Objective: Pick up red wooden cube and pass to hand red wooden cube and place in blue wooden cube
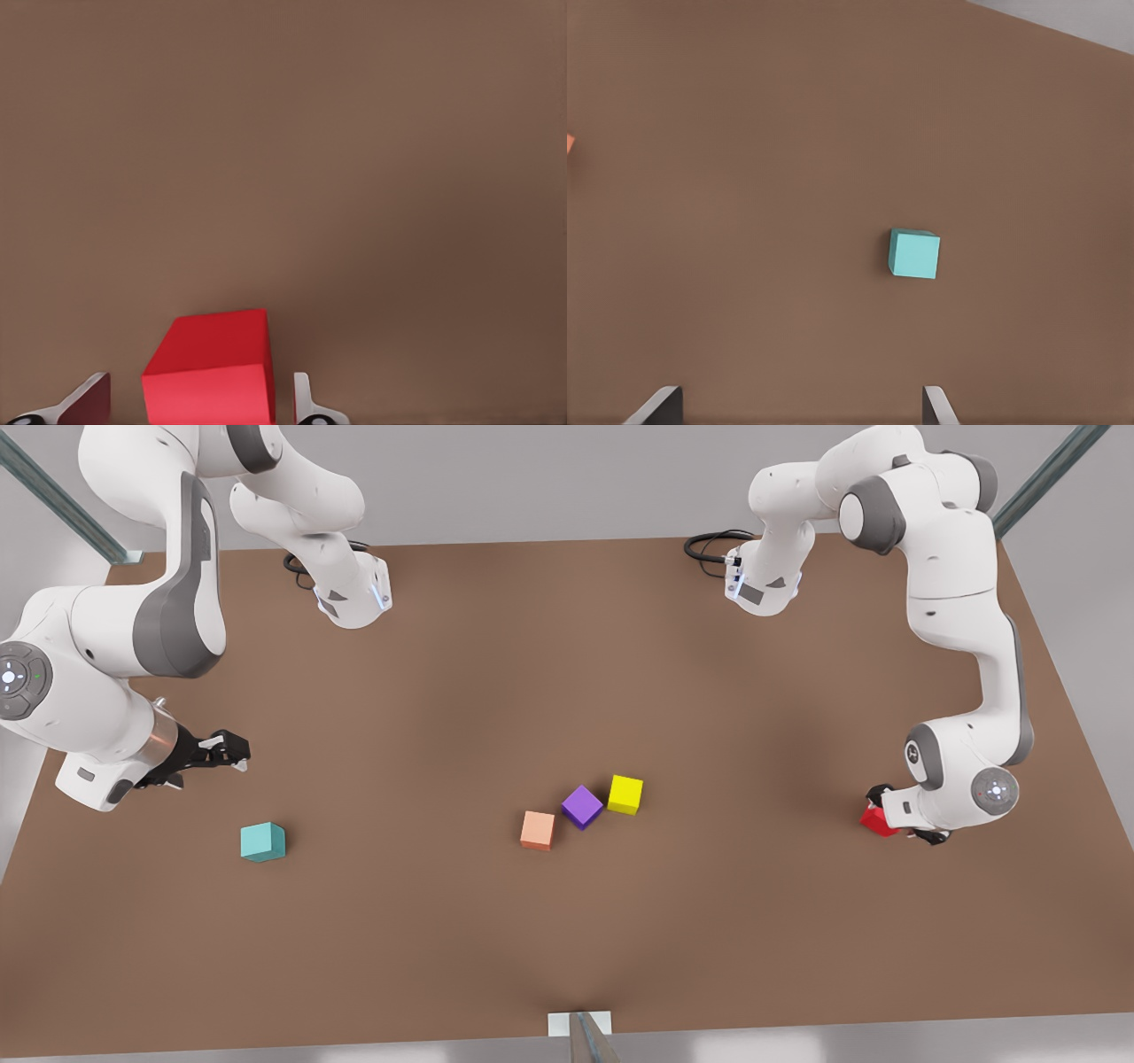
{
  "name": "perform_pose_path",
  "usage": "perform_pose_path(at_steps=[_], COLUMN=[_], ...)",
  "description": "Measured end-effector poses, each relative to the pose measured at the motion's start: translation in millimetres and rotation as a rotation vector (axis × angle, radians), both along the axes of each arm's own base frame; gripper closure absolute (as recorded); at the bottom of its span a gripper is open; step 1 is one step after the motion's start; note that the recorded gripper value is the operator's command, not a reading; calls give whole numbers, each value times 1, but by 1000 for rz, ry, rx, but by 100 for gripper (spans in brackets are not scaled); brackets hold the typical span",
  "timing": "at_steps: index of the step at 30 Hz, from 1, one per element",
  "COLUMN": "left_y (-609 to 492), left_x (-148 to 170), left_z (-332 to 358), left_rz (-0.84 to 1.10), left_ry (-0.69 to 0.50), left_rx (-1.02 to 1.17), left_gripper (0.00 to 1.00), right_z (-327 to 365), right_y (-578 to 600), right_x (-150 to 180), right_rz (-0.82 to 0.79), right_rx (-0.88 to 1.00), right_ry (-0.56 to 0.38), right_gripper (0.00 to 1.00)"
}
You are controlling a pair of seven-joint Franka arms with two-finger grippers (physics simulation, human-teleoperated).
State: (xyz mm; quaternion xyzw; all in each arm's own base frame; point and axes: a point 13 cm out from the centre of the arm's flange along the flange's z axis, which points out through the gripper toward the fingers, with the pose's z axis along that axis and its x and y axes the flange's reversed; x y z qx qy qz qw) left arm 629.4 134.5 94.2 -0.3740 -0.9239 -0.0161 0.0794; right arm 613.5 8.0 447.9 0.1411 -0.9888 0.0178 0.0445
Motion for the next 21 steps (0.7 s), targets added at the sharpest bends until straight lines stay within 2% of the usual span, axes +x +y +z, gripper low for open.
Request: perform_pose_path(at_steps=[21], left_y=[12], left_x=[-18], left_z=[-50], left_rz=[80], left_ry=[60], left_rx=[8], left_gripper=[0], right_z=[-1], right_y=[1], right_x=[0], right_rz=[10], right_rx=[0], right_ry=[2], right_gripper=[0])
